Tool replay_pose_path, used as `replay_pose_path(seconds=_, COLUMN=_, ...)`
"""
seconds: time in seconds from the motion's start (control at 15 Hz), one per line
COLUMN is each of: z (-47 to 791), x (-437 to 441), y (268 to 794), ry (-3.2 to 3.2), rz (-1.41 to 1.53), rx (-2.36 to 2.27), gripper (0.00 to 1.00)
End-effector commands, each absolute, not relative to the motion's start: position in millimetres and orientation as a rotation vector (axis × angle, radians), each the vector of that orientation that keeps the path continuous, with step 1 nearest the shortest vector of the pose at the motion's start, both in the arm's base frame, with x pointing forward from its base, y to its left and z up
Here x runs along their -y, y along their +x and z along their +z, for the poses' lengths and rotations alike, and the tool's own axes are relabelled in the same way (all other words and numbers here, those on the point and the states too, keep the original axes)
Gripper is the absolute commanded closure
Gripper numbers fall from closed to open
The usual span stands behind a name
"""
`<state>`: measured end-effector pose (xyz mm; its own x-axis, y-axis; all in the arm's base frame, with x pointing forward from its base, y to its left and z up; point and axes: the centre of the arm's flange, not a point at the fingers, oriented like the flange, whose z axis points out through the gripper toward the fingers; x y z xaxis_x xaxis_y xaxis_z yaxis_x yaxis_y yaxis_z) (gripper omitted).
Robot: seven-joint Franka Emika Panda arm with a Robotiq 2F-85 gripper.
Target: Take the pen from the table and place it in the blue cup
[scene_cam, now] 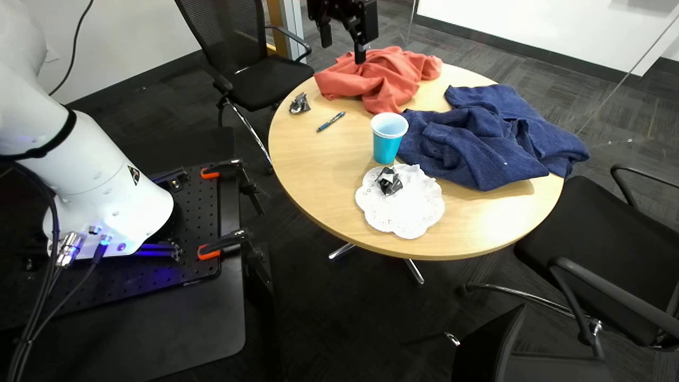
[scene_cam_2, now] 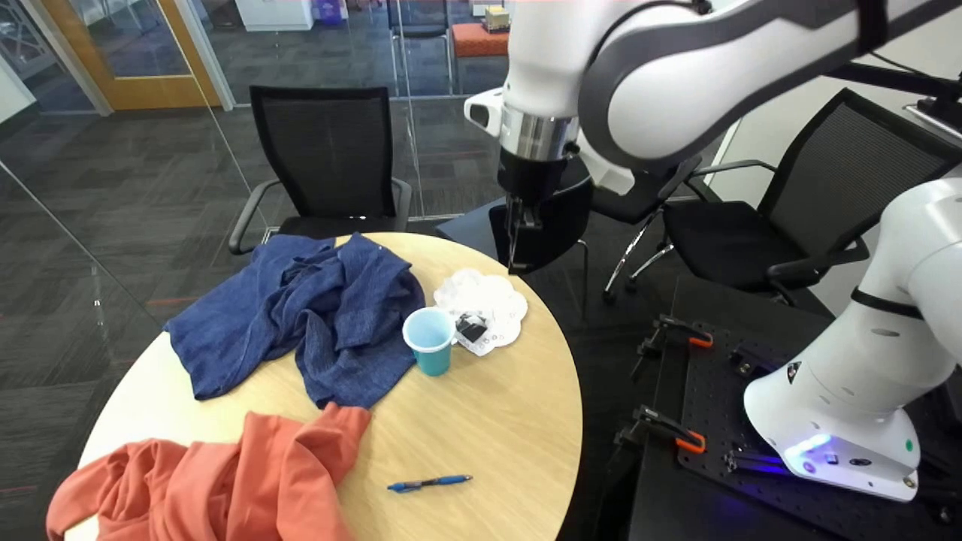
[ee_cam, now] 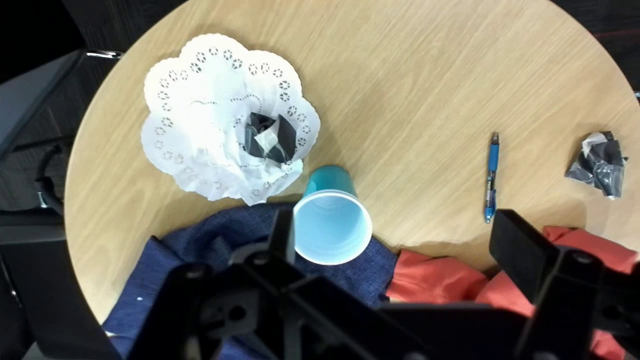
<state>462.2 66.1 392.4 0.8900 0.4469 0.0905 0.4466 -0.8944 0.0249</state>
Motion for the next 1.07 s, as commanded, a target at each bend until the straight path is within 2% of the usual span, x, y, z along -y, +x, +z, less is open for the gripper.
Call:
replay_pose_path(seconds=0.0, z=373.5, x=-97.6, y=464.7, ry=3.041, rz=0.17, rx=-0.841, gripper=0.0)
replay_pose_path(seconds=0.67, z=370.5, x=-99.6, y=463.6, ry=3.034, rz=0.137, rx=-0.809, gripper=0.0)
replay_pose_path(seconds=1.0, z=355.5, x=-141.7, y=472.0, ry=2.972, rz=0.219, rx=-0.902, gripper=0.0)
